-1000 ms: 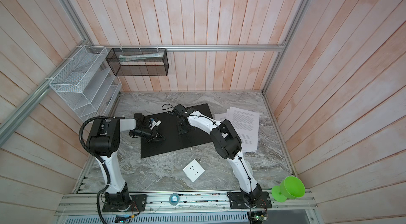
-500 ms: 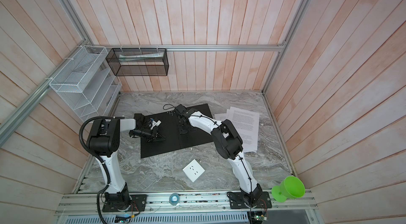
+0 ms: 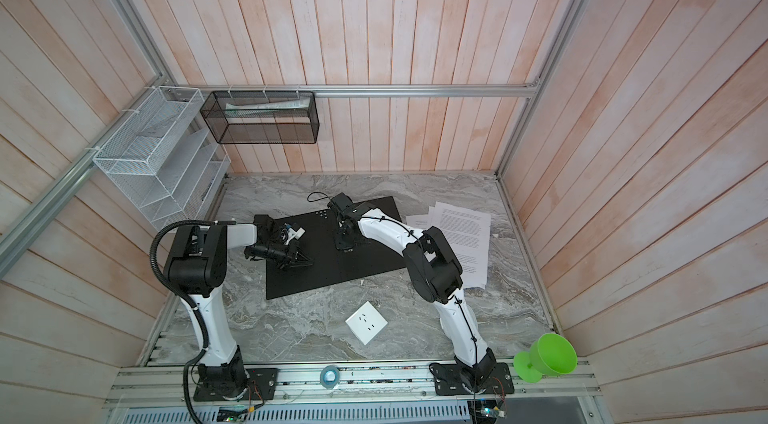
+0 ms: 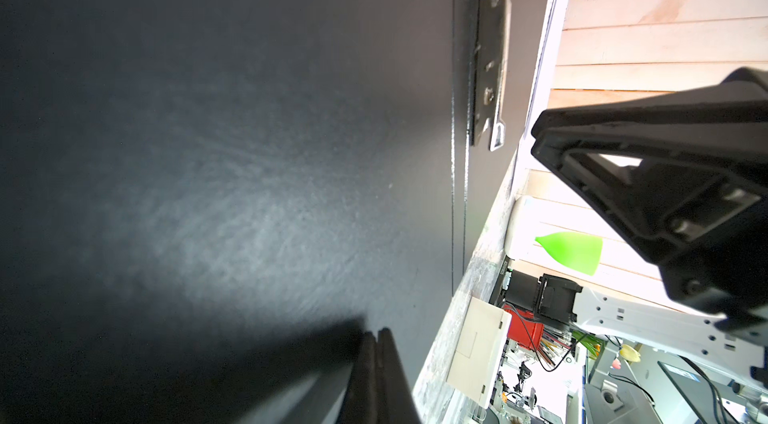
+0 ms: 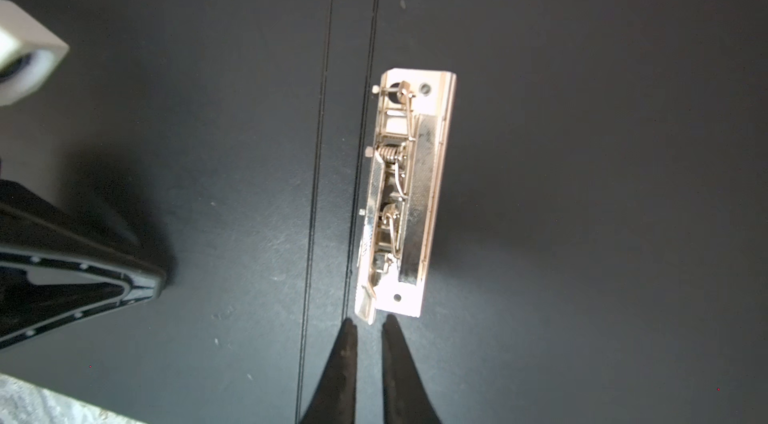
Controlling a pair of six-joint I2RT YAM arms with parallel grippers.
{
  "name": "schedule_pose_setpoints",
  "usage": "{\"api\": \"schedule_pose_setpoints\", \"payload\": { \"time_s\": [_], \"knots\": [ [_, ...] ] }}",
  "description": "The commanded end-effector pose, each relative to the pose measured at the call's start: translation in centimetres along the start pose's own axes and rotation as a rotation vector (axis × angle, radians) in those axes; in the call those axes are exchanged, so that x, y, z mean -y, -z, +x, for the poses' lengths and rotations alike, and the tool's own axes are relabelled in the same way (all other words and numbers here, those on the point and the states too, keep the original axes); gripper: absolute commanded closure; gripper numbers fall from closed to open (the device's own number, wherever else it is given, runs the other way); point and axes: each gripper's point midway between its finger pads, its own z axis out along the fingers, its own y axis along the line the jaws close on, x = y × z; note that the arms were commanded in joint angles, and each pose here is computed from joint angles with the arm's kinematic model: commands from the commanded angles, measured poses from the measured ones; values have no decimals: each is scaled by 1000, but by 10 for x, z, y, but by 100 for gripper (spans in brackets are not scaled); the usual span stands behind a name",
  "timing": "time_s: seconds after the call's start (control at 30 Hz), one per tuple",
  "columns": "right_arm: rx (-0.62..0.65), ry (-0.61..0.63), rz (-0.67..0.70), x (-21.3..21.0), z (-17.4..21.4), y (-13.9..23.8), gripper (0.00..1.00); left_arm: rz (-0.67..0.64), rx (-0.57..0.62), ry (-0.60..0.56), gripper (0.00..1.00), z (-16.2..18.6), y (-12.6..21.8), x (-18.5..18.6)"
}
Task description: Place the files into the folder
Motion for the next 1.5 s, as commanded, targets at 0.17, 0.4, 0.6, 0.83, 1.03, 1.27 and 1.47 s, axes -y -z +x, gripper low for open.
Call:
{"api": "schedule_pose_setpoints", "payload": {
  "time_s": [0.17,0.4,0.6,0.83,1.03,1.27,1.47],
  "knots": [
    [-43,-11,-1,2,7,-14,87,-58,-19,-3,100,2,-4,-16],
    [-71,-13,0,6,14,-27,87,-58,-20,-2,100,3,-4,-16],
    [-88,-26,16,13,19,-33,90,-56,-19,-3,100,3,-4,-16],
    [-57,-34,-9,9,12,-21,86,-55,-18,-4,100,2,-4,-15],
    [-20,-51,-61,2,0,-6,87,-58,-19,-3,100,2,-4,-16],
    [-5,-78,-97,3,-3,-2,89,-58,-20,-1,100,2,-4,-16],
    [-23,-91,-116,4,3,-5,89,-56,-23,4,100,2,-5,-17]
  ]
}}
